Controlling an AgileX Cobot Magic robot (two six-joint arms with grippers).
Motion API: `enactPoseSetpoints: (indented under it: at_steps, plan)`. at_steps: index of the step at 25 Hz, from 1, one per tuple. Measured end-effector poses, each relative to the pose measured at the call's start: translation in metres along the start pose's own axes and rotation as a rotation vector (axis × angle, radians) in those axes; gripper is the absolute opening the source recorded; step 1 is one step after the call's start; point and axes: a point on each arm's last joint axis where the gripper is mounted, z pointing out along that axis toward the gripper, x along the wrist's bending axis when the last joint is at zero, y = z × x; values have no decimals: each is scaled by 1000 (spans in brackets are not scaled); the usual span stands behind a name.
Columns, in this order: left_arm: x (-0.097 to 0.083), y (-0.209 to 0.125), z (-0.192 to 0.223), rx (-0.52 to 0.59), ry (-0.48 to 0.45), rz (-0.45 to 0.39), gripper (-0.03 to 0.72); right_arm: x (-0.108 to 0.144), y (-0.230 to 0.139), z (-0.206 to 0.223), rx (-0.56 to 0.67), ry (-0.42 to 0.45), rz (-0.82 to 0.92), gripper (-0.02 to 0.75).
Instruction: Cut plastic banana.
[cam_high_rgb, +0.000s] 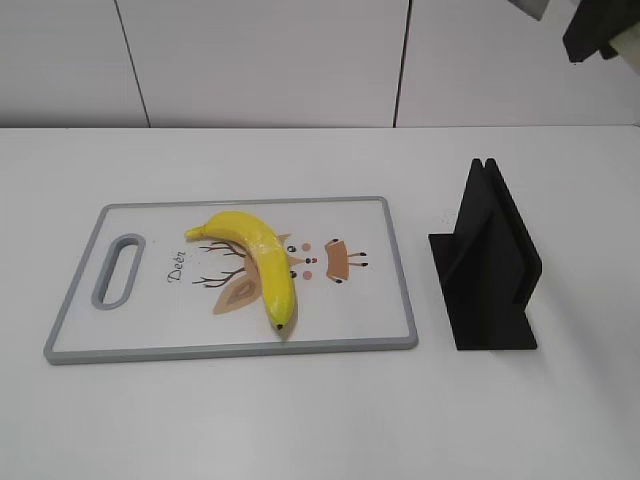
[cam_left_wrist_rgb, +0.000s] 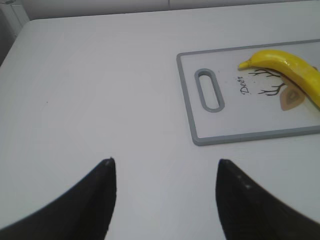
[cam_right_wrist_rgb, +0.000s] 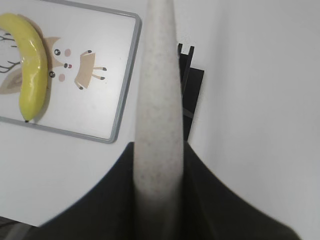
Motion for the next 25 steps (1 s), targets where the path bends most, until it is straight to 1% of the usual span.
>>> enactPoseSetpoints:
  at_steps: [4,6,10,14,17,19,21,22,25]
  plan:
    - [2,28,11,26,-33,67,589,1,8,15,33,-3,-157,167]
    - [3,45,24,62,-53,102,589,2,15,22,42,-2,-228,167]
    - [4,81,54,136,-134,182,588,5,30,38,52,8,-373,167]
    - [6,120,86,218,-218,306,588,10,42,55,62,48,-540,167]
    - [6,154,107,224,-268,407,588,16,47,69,66,108,-715,167]
    - [1,179,121,196,-304,508,582,18,49,78,68,139,-826,167]
    - [-7,199,140,189,-348,632,565,20,51,86,71,164,-944,167]
    - [-13,210,147,176,-373,700,557,21,50,91,73,181,-1003,167]
    - [-34,229,179,198,-453,872,544,23,51,106,80,225,-1117,167]
